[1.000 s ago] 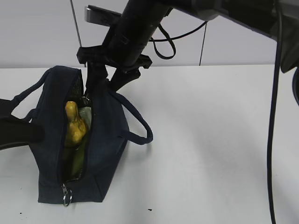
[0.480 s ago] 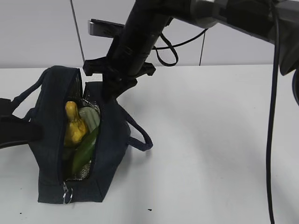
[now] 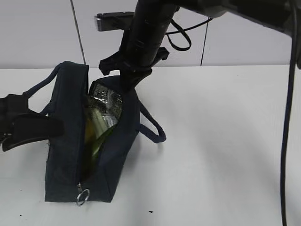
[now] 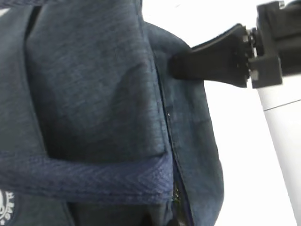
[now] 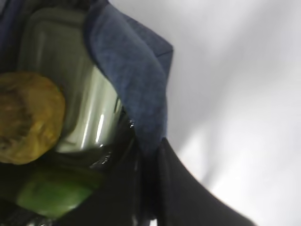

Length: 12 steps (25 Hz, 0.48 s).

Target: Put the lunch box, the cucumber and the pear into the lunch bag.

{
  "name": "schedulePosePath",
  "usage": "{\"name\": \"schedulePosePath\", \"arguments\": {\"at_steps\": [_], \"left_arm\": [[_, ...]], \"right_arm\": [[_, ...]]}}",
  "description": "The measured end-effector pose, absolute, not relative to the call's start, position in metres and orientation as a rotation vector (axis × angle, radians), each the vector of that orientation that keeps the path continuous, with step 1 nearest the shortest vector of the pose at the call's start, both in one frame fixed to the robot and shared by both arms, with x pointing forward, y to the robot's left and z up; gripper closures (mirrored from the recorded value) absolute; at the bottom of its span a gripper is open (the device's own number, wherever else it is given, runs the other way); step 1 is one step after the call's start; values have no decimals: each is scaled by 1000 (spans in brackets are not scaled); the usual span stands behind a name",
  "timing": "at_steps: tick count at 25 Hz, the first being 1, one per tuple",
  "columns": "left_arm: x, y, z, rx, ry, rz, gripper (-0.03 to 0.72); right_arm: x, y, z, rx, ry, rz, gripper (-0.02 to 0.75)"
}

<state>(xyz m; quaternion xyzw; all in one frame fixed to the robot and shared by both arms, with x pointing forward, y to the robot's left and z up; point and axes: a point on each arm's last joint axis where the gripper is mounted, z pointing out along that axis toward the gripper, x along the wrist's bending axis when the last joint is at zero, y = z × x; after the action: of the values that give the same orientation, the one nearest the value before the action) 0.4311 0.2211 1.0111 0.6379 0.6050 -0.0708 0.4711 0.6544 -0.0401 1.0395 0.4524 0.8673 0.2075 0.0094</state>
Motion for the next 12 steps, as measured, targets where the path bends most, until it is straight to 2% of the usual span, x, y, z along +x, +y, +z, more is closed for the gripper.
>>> {"name": "schedulePosePath", "arguments": {"at_steps": [5, 12], "left_arm": [[434, 204, 1020, 1589, 1416, -140, 703], [451, 185, 1036, 1595, 1350, -127, 703]], "right_arm": [[650, -59, 1071, 1363, 2631, 619, 709], [646, -114, 1110, 1413, 2482, 579, 709]]}}
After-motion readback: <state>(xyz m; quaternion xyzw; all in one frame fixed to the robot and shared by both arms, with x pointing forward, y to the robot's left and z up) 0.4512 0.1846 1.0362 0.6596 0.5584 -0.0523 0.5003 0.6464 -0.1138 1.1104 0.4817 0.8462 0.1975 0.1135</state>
